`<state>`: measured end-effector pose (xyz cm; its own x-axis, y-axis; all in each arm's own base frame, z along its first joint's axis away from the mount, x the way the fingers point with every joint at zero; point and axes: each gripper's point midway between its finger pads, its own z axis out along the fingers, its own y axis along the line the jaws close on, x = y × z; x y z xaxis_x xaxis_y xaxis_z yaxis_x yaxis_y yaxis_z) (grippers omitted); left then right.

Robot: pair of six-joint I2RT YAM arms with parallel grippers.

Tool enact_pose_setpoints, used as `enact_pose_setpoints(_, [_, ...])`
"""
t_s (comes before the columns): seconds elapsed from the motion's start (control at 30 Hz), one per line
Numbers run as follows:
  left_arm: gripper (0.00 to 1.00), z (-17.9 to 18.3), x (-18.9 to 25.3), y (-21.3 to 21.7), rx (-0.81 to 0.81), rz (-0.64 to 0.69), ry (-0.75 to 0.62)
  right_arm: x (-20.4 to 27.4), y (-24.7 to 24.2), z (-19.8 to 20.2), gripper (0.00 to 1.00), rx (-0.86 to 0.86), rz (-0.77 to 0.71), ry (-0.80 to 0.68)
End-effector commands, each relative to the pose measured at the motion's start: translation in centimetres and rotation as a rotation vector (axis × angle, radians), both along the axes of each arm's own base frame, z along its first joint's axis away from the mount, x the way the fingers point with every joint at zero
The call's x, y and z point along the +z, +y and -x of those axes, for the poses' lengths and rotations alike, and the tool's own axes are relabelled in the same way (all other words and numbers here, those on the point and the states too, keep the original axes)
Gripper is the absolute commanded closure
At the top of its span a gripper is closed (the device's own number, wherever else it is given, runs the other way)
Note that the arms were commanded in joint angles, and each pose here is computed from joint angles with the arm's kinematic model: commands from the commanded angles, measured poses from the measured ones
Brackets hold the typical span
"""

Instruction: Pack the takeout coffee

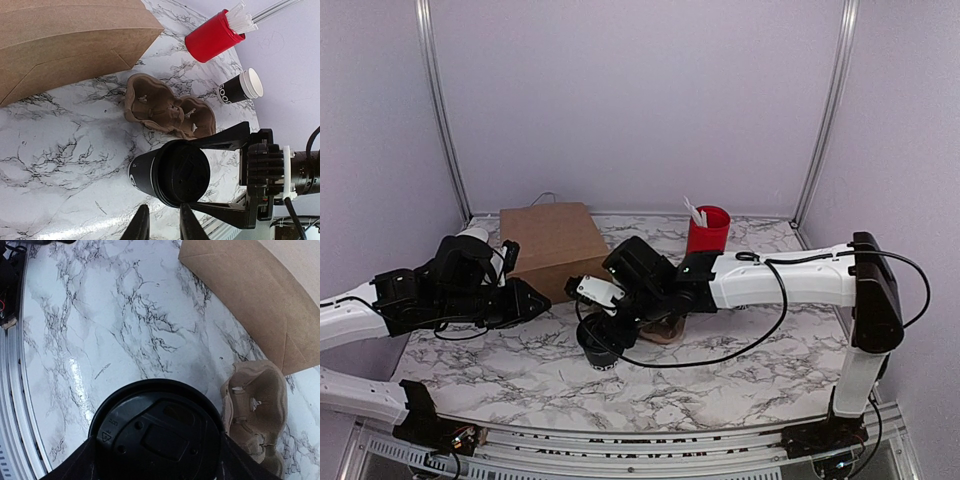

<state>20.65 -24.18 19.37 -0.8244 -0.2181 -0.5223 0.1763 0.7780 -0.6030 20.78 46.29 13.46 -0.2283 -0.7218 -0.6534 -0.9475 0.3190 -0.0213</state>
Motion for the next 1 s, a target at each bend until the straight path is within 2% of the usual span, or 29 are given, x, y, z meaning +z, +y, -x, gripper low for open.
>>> enact_pose_setpoints(0.0, [0.77,0.0,-0.6,0.5,0.007,-0.031,0.014,-0.4,0.0,-0.7,0.28,-0.117,0.011,0.028])
enact_pose_setpoints(0.13, [0.77,0.0,-0.8,0.5,0.007,-0.037,0.018,-0.3,-0.8,-1.4,0.31,-0.304,0.014,0.053])
enact_pose_setpoints(0.27, [0.77,-0.2,-1.2,0.3,0.001,-0.044,0.024,-0.9,-1.3,-1.4,0.32,-0.508,-0.007,0.166])
enact_pose_setpoints(0.33, [0.77,-0.3,-1.5,0.0,-0.006,-0.045,0.030,-0.9,-0.5,-0.6,0.31,-0.556,-0.030,0.204])
enact_pose_setpoints(0.5, [0.77,-0.4,-2.0,-0.7,-0.027,-0.041,0.041,-0.2,2.4,1.0,0.23,-0.591,-0.080,0.234])
enact_pose_setpoints(0.7, [0.77,-0.1,-2.4,-0.8,-0.039,-0.035,0.049,0.4,2.4,0.7,0.15,-0.628,-0.070,0.211])
enact_pose_setpoints(0.97, [0.77,0.7,-3.6,-0.1,-0.033,-0.029,0.074,2.6,2.3,0.8,0.12,-0.614,-0.113,0.210])
